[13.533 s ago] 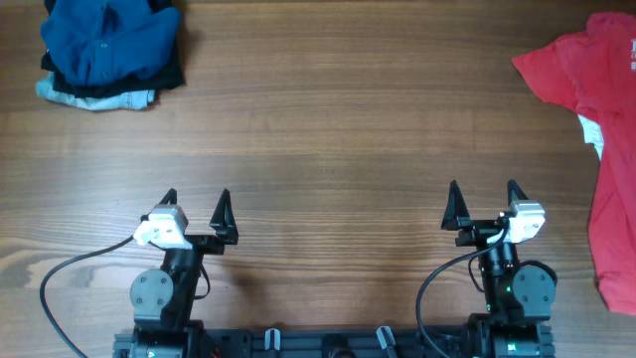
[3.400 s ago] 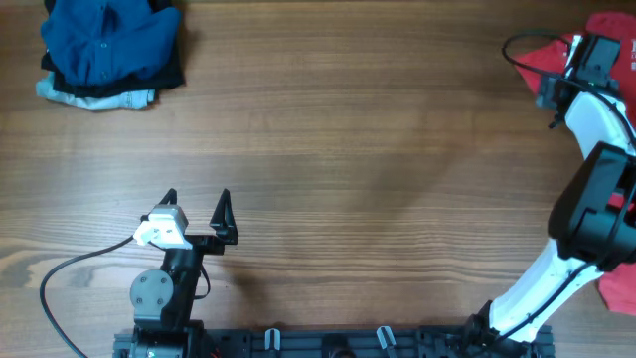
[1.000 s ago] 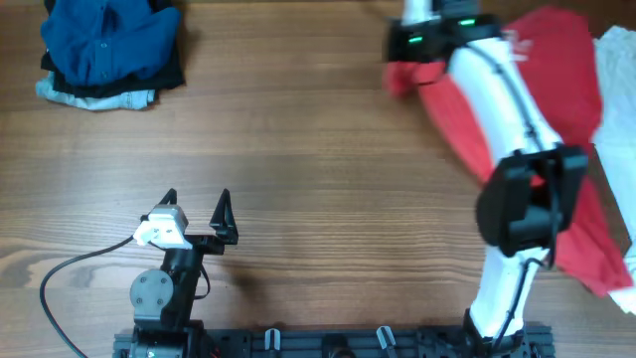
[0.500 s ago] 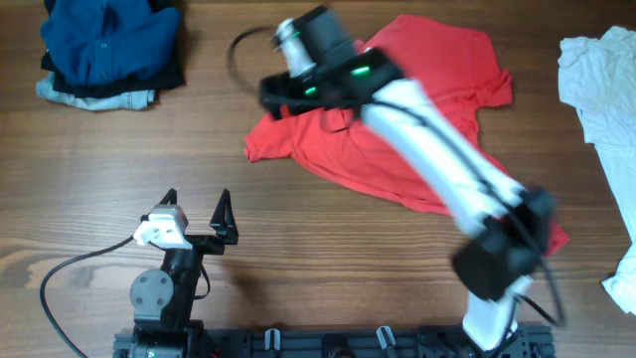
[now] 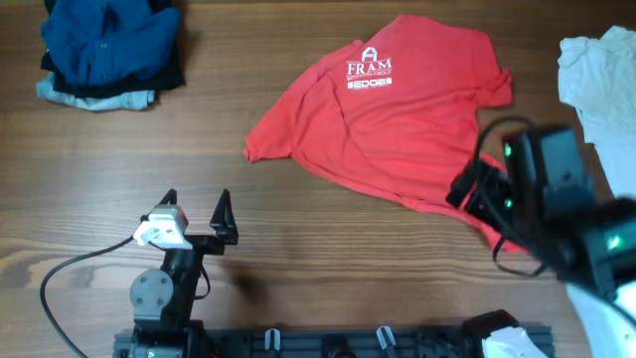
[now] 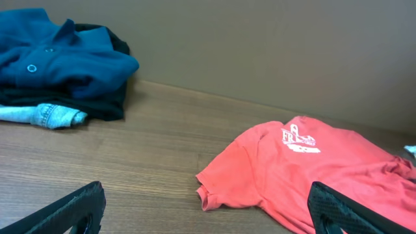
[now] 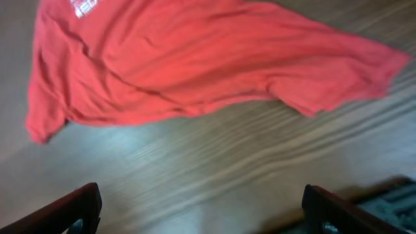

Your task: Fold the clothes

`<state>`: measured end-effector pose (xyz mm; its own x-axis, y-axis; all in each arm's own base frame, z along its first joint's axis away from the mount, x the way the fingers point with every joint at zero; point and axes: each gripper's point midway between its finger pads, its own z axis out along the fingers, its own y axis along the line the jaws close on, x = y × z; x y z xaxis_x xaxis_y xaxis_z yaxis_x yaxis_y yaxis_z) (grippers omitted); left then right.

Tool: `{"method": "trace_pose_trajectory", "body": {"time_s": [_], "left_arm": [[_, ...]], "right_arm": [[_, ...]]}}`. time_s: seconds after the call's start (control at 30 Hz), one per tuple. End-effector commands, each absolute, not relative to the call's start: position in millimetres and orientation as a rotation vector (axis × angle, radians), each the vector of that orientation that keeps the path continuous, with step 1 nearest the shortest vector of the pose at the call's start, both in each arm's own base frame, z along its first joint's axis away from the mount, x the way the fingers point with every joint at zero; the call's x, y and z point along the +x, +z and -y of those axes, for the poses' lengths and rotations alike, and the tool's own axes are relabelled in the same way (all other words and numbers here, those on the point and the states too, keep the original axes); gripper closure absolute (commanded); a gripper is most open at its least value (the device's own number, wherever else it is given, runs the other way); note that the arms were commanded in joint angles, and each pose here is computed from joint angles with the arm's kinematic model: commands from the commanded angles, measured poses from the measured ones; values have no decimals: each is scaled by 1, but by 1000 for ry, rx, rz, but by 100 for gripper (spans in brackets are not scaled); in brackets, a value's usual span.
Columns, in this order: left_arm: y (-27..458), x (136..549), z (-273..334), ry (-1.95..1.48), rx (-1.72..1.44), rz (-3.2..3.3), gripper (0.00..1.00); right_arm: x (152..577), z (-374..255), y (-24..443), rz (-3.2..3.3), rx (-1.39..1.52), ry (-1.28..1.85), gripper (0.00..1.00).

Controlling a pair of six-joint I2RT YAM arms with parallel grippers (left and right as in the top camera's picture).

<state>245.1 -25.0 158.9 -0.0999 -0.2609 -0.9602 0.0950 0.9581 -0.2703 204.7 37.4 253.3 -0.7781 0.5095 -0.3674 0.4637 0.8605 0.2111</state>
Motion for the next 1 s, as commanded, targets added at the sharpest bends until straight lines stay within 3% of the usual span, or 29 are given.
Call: {"method": "trace_pose_trajectory", "body": {"time_s": [0.0, 0.1, 0.23, 0.37, 0.43, 0.5, 0.97], "left_arm": [[157, 245, 22, -278, -127, -1648, 0], [157, 245, 22, -278, -127, -1648, 0], [157, 245, 22, -278, -127, -1648, 0], [157, 245, 22, -278, -127, -1648, 0], [157, 245, 22, -278, -127, -1647, 0], [157, 245, 22, -278, -127, -1648, 0], [157, 245, 22, -278, -127, -1648, 0]], "right_arm": [[195, -28, 190, -2697, 920, 68, 0], [200, -58, 130, -2904, 819, 264, 0], [204, -62, 86, -3006, 825, 225, 0], [227, -58, 54, -3017, 882, 180, 7], [236, -48, 37, -3021, 958, 161, 19], [235, -40, 24, -3049, 1021, 132, 20], [234, -5, 14, -3007, 1133, -18, 23]]}}
